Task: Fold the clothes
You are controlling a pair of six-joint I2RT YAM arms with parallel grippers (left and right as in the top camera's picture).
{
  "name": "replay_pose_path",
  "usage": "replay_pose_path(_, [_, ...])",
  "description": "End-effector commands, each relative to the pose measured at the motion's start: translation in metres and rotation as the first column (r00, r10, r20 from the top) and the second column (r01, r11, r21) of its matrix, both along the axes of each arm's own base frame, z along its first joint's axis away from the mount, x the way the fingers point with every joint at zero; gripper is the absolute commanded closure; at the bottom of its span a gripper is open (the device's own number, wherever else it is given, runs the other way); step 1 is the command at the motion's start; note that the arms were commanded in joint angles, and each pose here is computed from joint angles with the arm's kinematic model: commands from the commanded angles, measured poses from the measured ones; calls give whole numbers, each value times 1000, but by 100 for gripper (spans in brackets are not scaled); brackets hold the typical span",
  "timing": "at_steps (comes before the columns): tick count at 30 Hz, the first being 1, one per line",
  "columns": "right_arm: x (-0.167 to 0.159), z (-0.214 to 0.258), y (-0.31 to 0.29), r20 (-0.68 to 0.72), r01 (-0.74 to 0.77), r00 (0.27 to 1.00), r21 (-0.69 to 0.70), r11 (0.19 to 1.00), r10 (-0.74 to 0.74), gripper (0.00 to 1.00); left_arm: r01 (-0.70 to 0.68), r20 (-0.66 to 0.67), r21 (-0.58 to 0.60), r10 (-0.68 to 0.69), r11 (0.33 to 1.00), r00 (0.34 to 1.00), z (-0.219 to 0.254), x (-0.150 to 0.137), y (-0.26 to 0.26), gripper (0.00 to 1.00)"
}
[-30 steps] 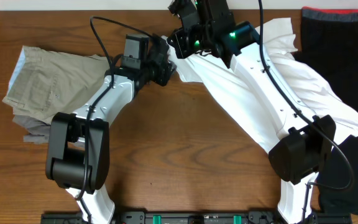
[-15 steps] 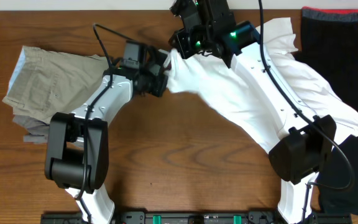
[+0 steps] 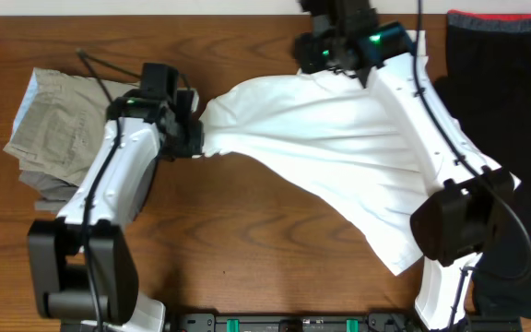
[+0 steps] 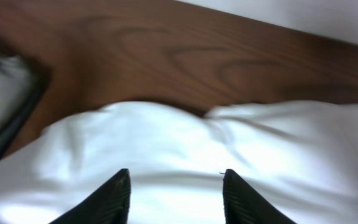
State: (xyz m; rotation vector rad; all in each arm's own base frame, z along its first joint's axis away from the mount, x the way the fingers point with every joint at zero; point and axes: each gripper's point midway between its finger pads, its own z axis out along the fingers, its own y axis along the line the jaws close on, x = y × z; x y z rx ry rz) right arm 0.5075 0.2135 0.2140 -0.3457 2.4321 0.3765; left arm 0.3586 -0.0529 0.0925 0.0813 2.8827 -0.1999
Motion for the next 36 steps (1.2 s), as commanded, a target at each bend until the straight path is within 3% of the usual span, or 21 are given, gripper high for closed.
replay_pose_path(1, [11,-17,-33,-58,139,989,-2,990,-139,63,-42,-24,29,42,999,999,8,-13,9,94])
replay_pose_path(4, [7,-49,-39,-142,150,978,-34,988,-153,69,-61,-77,40,64,997,995,9,-29,12,94])
replay_pose_path(10, [-3,-101,-42,-268,140,950,-95,986,-161,70,-251,-106,209,277,945,955,8,-44,52,94])
replay_pose_path(16, [-8,-146,-33,-360,134,919,-99,986,-161,82,-398,-202,238,446,886,872,6,-73,67,94])
replay_pose_path(26, [-21,-222,-21,-479,114,862,-136,984,-166,92,-364,-323,297,452,883,832,9,-109,68,94])
replay_pose_path(30, [-22,-228,-26,-492,118,853,-144,983,-174,91,-346,-300,381,469,857,831,12,-113,84,94])
replay_pose_path(36, [-4,-224,-33,-445,148,876,-118,982,-186,89,-363,-306,386,489,848,817,13,-116,90,94])
